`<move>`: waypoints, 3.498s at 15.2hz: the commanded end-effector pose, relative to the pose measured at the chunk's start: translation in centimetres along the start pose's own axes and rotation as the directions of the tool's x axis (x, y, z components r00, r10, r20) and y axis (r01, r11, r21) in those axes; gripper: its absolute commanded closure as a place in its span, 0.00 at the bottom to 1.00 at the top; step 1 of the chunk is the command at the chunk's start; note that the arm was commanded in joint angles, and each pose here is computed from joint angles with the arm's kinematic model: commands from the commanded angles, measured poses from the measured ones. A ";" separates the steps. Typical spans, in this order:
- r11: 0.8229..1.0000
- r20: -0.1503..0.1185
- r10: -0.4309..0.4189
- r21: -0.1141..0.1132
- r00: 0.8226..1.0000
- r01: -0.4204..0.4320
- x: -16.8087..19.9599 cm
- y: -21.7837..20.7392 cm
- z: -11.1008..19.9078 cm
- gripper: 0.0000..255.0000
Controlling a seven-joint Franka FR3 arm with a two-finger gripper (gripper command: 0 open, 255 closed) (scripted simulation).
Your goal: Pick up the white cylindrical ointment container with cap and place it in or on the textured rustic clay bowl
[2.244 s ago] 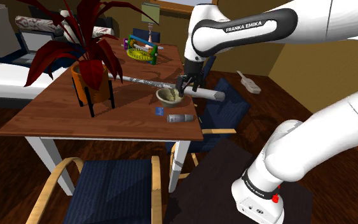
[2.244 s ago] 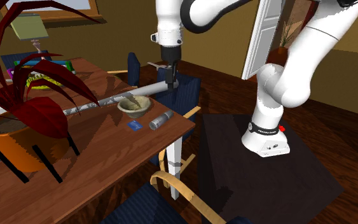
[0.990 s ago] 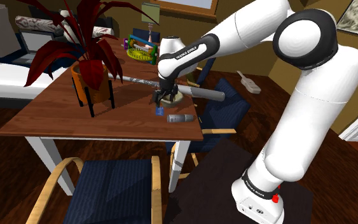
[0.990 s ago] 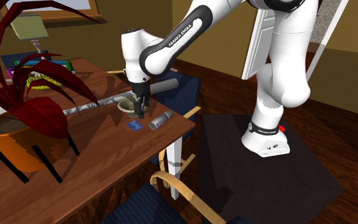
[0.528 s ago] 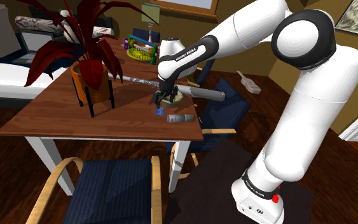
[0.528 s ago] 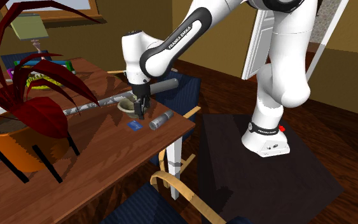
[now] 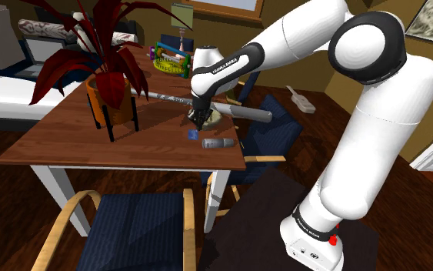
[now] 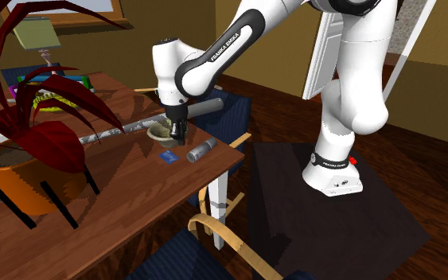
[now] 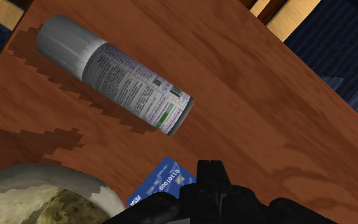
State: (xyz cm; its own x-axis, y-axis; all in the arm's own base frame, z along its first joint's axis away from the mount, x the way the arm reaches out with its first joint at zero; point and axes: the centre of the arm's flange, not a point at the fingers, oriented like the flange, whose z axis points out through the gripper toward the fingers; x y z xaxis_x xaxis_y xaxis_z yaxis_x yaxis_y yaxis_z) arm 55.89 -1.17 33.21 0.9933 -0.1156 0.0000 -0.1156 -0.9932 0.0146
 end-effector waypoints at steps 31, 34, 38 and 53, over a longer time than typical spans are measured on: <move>0.616 -0.052 -0.781 -0.232 0.623 0.753 -8.2 5.6 10.8 1.00; 0.616 -0.052 -0.781 -0.232 0.623 0.753 -8.3 5.5 10.7 1.00; 0.616 -0.052 -0.781 -0.232 0.623 0.753 -8.2 5.6 10.8 1.00; 0.616 -0.052 -0.781 -0.232 0.623 0.753 -8.2 5.7 2.9 1.00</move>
State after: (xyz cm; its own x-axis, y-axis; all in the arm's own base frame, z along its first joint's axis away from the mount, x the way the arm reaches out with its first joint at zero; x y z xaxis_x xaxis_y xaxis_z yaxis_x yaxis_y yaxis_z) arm 47.11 -5.96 29.82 0.7089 0.7041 0.0404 0.6769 -0.6953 0.2416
